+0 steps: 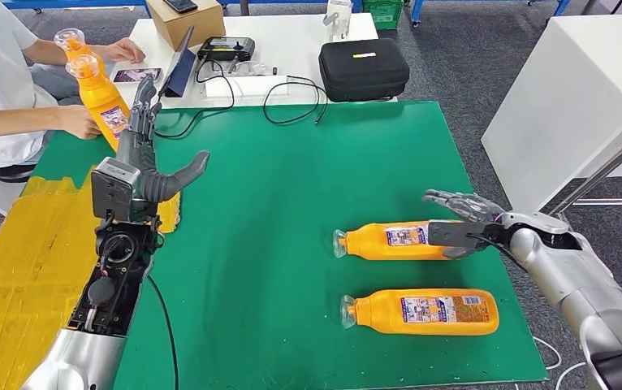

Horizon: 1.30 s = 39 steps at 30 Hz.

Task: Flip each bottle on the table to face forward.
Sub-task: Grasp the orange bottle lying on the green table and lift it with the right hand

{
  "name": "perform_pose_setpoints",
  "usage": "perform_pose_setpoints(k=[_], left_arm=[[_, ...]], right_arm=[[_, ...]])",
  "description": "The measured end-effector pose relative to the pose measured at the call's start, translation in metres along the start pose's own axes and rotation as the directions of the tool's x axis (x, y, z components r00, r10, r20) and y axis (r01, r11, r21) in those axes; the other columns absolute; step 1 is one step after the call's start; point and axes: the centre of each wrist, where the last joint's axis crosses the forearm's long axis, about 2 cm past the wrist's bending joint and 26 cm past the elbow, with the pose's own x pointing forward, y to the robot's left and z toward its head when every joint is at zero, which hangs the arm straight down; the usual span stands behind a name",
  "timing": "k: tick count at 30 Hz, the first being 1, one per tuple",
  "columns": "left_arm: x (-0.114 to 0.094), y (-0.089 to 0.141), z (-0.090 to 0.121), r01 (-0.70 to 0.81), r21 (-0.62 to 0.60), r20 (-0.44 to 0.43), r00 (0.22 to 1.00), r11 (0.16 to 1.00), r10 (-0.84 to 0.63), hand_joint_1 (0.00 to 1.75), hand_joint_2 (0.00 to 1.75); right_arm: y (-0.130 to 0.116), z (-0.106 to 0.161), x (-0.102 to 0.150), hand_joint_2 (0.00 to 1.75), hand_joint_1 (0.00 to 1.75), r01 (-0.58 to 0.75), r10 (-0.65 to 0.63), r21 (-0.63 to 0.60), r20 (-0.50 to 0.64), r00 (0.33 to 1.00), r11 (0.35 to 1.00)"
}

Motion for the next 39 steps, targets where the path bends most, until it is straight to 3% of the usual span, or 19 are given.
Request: perform_pose_setpoints(k=[12,16,17,20,21,30,39], left_arm=[[-0.004,-0.006,-0.002,-0.019,0.000,-0.019,1.000,1.000,0.019,0.00,1.75],[-0.004,-0.007,-0.001,-0.022,0.000,-0.024,0.999,1.000,0.022,0.00,1.75],[-0.005,-0.008,-0.001,-0.023,-0.001,-0.026,0.999,1.000,0.023,0.00,1.75],[-0.005,-0.009,0.000,-0.026,-0.001,-0.032,0.999,1.000,0.026,0.00,1.75],[-0.006,-0.009,0.000,-0.026,-0.002,-0.034,0.999,1.000,0.026,0.00,1.75],[-0.006,-0.009,0.003,-0.018,0.002,-0.045,0.999,1.000,0.018,0.00,1.75],[-0.006,-0.009,0.006,-0.018,0.002,-0.050,0.999,1.000,0.018,0.00,1.75]], right_arm=[[0.038,-0.022,0.015,1.75,0.01,0.042,-0.042,0.066,-0.001,0.999,0.997],[0.042,-0.027,0.020,1.75,0.38,0.047,-0.047,0.066,-0.002,0.999,0.997],[0.043,-0.029,0.021,1.75,0.62,0.045,-0.044,0.068,-0.007,0.999,0.997],[0.046,-0.034,0.027,1.75,1.64,0.036,-0.034,0.074,-0.024,0.999,0.997],[0.046,-0.036,0.028,1.75,1.75,0.033,-0.031,0.074,-0.028,0.999,0.997],[0.067,-0.055,0.055,1.75,1.75,-0.039,0.037,-0.080,-0.033,0.999,0.996],[0.071,-0.063,0.068,1.75,1.75,-0.018,0.017,-0.094,-0.011,1.000,0.995]])
